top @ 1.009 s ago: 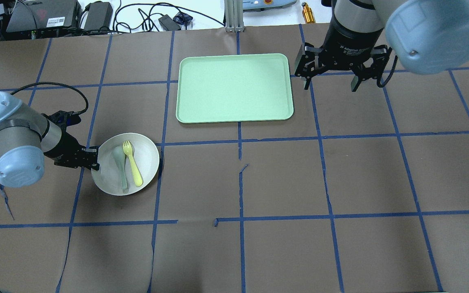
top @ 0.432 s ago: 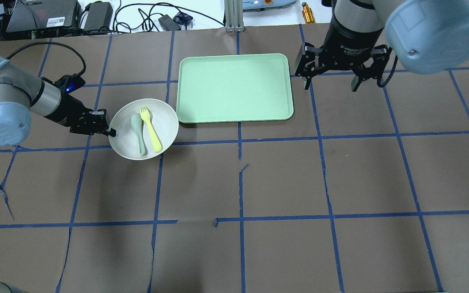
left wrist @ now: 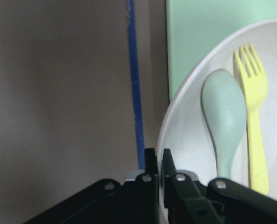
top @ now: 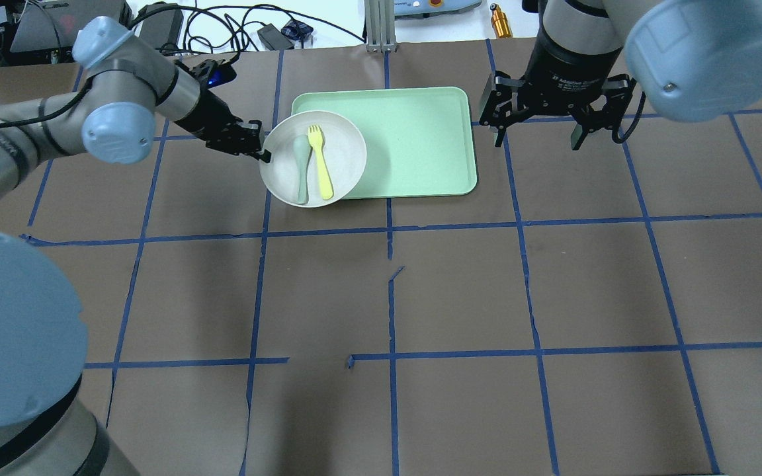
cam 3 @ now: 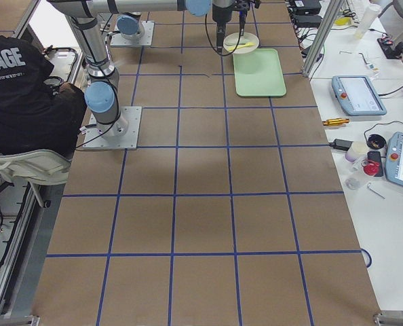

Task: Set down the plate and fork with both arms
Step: 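Lift the plate with the left gripper and carry it onto the green tray, then lower the plate onto the tray and open the left gripper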

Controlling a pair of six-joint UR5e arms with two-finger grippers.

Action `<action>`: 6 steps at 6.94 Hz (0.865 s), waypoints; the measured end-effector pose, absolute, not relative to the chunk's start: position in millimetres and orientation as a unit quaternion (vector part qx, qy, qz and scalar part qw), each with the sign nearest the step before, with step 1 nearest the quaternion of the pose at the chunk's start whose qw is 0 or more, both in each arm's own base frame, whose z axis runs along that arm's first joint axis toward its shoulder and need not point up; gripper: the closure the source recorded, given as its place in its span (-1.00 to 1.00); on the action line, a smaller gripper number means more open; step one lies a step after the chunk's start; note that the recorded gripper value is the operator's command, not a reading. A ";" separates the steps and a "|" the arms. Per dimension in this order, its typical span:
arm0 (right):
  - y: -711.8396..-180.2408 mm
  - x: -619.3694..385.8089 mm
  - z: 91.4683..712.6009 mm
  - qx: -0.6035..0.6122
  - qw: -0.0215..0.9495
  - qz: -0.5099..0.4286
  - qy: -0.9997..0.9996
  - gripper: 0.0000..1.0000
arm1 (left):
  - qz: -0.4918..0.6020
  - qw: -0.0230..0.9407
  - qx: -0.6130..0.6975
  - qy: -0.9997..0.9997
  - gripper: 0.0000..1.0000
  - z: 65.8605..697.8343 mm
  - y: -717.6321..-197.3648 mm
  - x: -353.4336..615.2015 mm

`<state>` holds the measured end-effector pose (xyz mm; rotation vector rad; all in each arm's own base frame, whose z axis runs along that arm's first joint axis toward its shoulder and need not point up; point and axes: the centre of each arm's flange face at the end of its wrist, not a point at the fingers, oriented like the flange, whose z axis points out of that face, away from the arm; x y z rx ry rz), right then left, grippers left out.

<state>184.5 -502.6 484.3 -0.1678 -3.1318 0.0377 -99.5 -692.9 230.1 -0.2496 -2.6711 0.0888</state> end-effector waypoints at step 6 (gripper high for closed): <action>-502.9 183.7 483.1 -0.053 0.005 0.011 -0.998 -1.00 | 0.038 0.198 -0.130 -0.971 1.00 172.8 -777.0 -148.2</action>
